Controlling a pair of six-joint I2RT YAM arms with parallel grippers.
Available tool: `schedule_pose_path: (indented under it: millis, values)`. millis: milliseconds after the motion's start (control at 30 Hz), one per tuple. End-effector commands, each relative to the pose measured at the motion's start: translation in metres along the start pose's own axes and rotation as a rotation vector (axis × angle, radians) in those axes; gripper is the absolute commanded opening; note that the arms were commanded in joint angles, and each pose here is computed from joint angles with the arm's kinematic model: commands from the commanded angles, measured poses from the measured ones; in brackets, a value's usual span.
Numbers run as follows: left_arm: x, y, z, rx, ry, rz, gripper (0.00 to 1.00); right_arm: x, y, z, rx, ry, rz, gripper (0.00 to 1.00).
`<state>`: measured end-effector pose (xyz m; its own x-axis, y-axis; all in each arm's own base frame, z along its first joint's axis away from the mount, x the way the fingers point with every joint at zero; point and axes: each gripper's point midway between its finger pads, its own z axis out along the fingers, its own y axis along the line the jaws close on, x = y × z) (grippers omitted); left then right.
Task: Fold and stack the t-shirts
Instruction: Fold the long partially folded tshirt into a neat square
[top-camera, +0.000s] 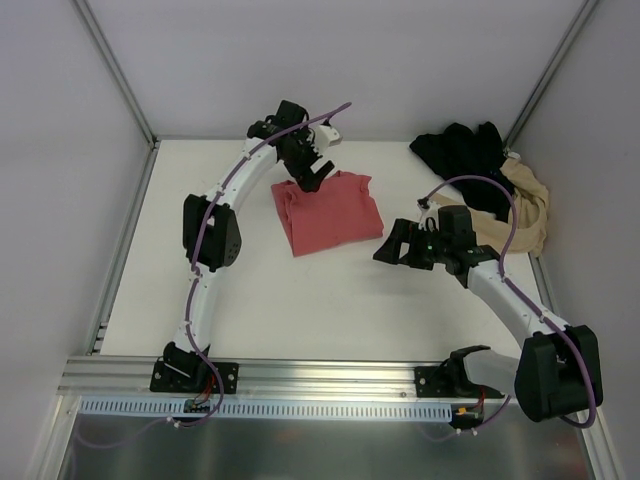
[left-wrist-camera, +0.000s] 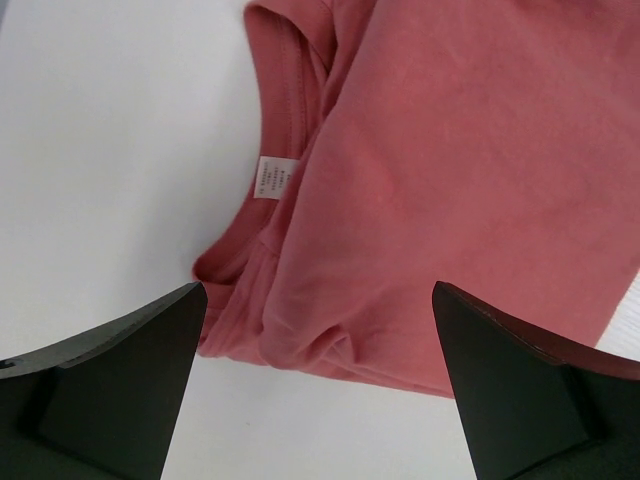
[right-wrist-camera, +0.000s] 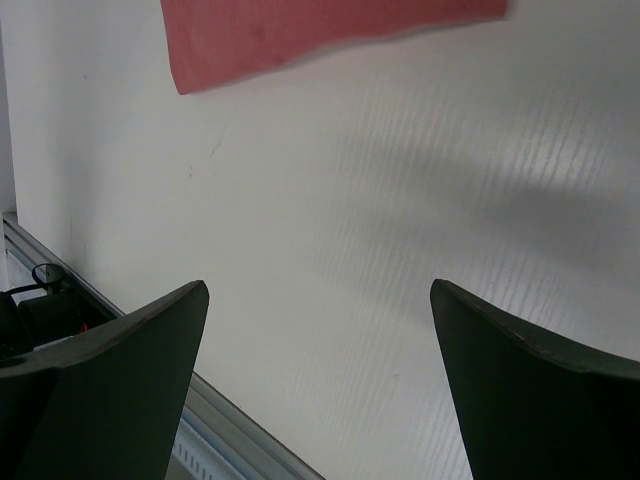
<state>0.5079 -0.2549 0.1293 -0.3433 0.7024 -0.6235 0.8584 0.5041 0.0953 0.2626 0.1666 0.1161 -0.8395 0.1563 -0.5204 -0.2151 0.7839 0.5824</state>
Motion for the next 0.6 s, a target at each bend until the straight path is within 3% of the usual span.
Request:
schedule_pose_path:
  millis: [0, 300, 567]
  values:
    - [-0.005, -0.021, 0.000, 0.093, -0.021, 0.014, 0.99, -0.004, 0.001, -0.001, 0.010, -0.017, 0.003, 0.99]
    - [-0.002, -0.039, 0.023, 0.185, -0.044, -0.029, 0.99, 0.000, -0.001, 0.000, 0.023, -0.013, 0.011, 1.00]
    - [0.014, -0.035, 0.045, 0.163, -0.007, -0.030, 0.99, 0.001, -0.001, -0.002, 0.027, -0.007, -0.002, 0.99]
